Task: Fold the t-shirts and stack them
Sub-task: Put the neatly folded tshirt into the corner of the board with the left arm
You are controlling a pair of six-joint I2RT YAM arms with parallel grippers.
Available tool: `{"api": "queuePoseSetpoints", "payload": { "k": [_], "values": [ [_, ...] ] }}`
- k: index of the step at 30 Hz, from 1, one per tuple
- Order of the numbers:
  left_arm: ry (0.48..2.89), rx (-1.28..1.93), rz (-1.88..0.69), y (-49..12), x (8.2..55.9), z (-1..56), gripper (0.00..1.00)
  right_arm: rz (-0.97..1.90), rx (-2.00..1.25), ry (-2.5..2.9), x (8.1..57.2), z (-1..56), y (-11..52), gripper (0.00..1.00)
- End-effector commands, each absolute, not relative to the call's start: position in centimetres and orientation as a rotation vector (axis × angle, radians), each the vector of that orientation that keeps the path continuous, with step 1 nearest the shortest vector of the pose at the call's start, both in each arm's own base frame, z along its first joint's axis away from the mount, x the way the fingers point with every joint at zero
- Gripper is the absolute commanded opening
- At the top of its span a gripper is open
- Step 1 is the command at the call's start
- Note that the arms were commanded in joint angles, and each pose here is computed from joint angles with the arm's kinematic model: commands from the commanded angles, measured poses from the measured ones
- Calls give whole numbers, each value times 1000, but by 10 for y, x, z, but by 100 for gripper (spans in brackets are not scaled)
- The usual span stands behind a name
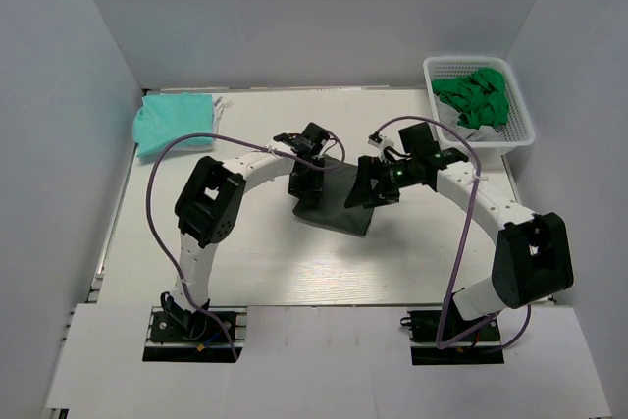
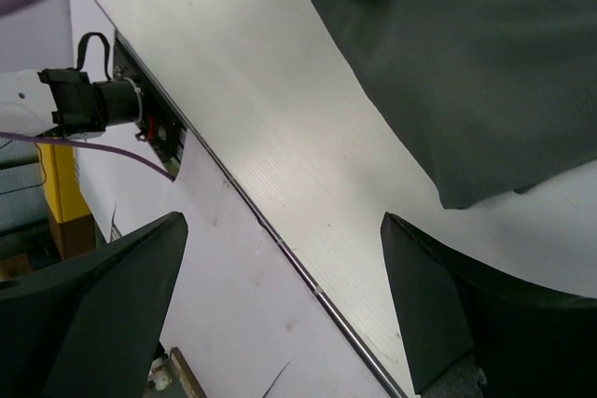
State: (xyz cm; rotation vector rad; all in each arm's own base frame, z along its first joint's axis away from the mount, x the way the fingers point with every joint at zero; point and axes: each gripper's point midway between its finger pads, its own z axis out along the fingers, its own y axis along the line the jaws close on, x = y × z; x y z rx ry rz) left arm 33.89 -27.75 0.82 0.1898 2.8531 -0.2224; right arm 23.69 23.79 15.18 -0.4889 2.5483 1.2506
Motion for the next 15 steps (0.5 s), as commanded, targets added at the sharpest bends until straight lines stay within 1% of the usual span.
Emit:
{"api": "queuePoseSetpoints", "payload": {
  "k": [1, 3, 4, 7, 8, 9, 11, 13, 15],
  "values": [
    [3124, 226, -10, -244, 278, -94, 52, 1206, -500, 2563, 239, 153, 230, 90],
    [3142, 227, -34, -246, 274, -100, 43, 1193, -500, 2572, 238, 152, 226, 90],
    [3152, 228, -24, -244, 272, -104, 33, 1187, -499, 2569, 239, 152, 225, 90],
    [3166, 228, -32, -245, 269, -107, 16, 1180, -499, 2575, 239, 151, 222, 90],
    [3166, 228, -58, -249, 270, -105, 5, 1177, -506, 2570, 239, 151, 221, 90],
    [3166, 228, -58, -249, 270, -105, 0, 1175, -505, 2569, 241, 151, 220, 90],
    [3136, 208, -73, -249, 287, -92, 0, 1176, -507, 2562, 242, 152, 219, 90],
    [3055, 219, -22, -249, 309, -75, 0, 1172, -505, 2548, 245, 155, 218, 90],
    [2947, 244, 84, -240, 332, -46, 0, 1167, -506, 2524, 247, 158, 218, 90]
  ]
}}
